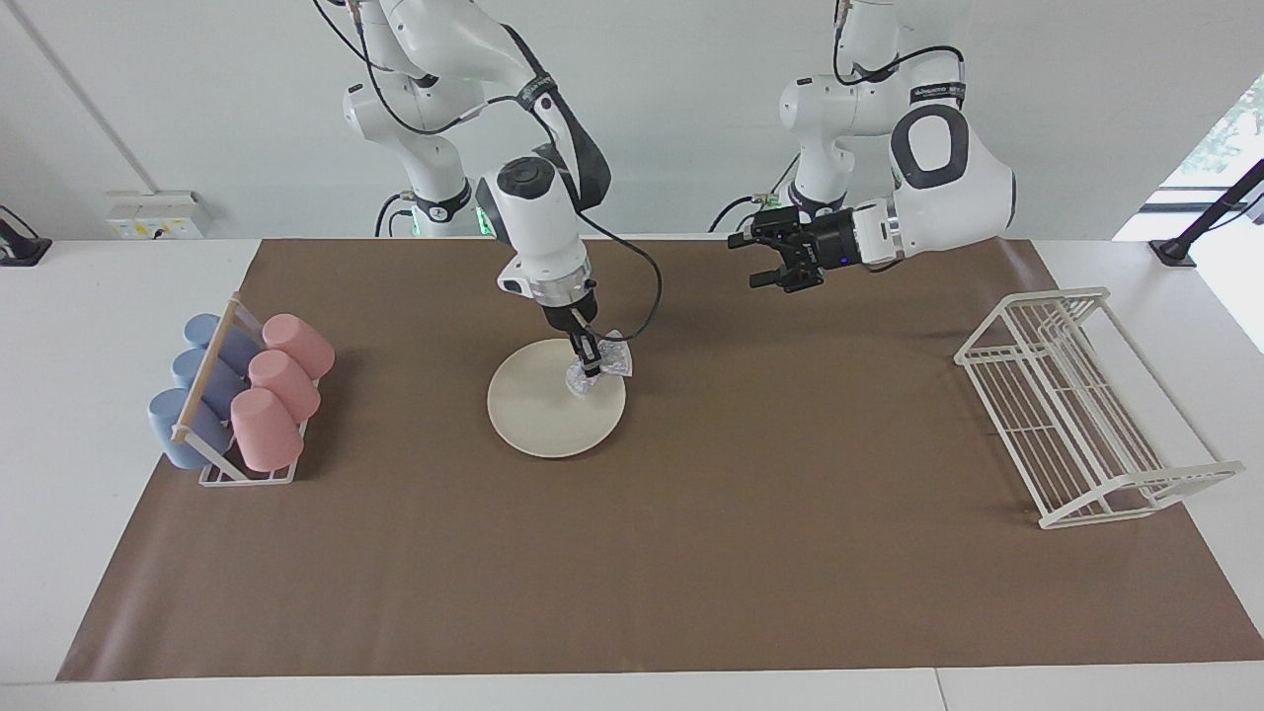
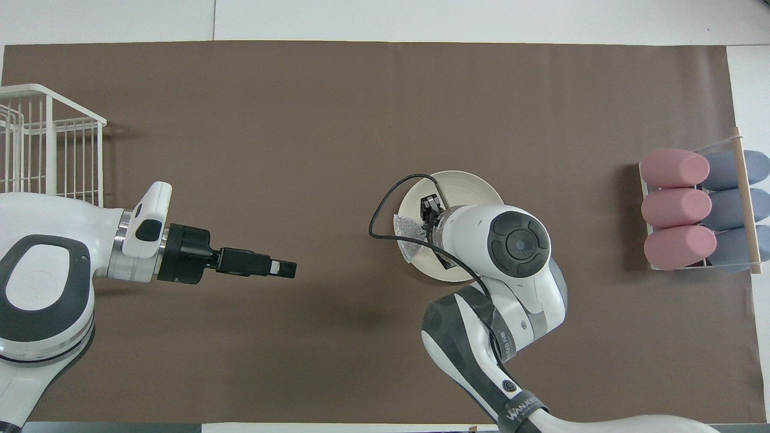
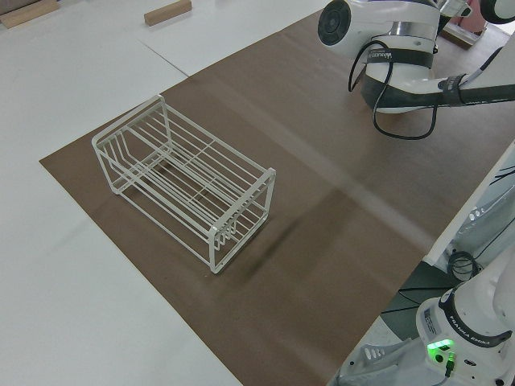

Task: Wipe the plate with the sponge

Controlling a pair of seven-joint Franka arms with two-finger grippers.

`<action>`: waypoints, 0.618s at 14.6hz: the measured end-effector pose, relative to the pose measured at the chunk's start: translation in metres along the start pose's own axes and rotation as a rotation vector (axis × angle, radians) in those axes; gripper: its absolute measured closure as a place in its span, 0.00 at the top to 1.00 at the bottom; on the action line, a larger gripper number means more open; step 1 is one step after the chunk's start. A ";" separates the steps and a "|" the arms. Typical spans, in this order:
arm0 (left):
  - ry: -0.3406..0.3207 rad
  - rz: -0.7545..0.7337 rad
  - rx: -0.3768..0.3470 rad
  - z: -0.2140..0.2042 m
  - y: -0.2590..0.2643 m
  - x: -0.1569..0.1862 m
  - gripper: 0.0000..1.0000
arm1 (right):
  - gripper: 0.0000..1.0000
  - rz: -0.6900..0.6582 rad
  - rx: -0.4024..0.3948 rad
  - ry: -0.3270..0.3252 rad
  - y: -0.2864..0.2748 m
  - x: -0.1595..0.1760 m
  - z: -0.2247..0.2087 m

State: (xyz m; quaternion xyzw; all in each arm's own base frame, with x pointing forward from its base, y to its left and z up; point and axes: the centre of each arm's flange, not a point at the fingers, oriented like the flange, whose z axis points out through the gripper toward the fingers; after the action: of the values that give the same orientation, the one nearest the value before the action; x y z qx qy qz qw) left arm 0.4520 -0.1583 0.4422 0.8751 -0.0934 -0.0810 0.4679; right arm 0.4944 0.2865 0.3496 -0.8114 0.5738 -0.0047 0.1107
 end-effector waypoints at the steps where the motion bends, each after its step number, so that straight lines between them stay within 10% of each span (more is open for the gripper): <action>1: -0.011 0.003 0.052 -0.006 -0.008 -0.002 1.00 | 0.10 -0.001 -0.013 0.000 0.004 0.000 0.010; 9: -0.045 0.027 0.507 -0.055 -0.034 0.001 1.00 | 0.10 -0.061 -0.061 0.008 0.016 0.023 0.040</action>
State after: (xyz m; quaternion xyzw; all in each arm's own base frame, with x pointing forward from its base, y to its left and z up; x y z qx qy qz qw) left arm 0.4688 -0.0963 0.4439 0.9611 -0.1329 -0.0684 0.2324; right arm 0.4930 0.2666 0.3053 -0.8316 0.5491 0.0061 0.0834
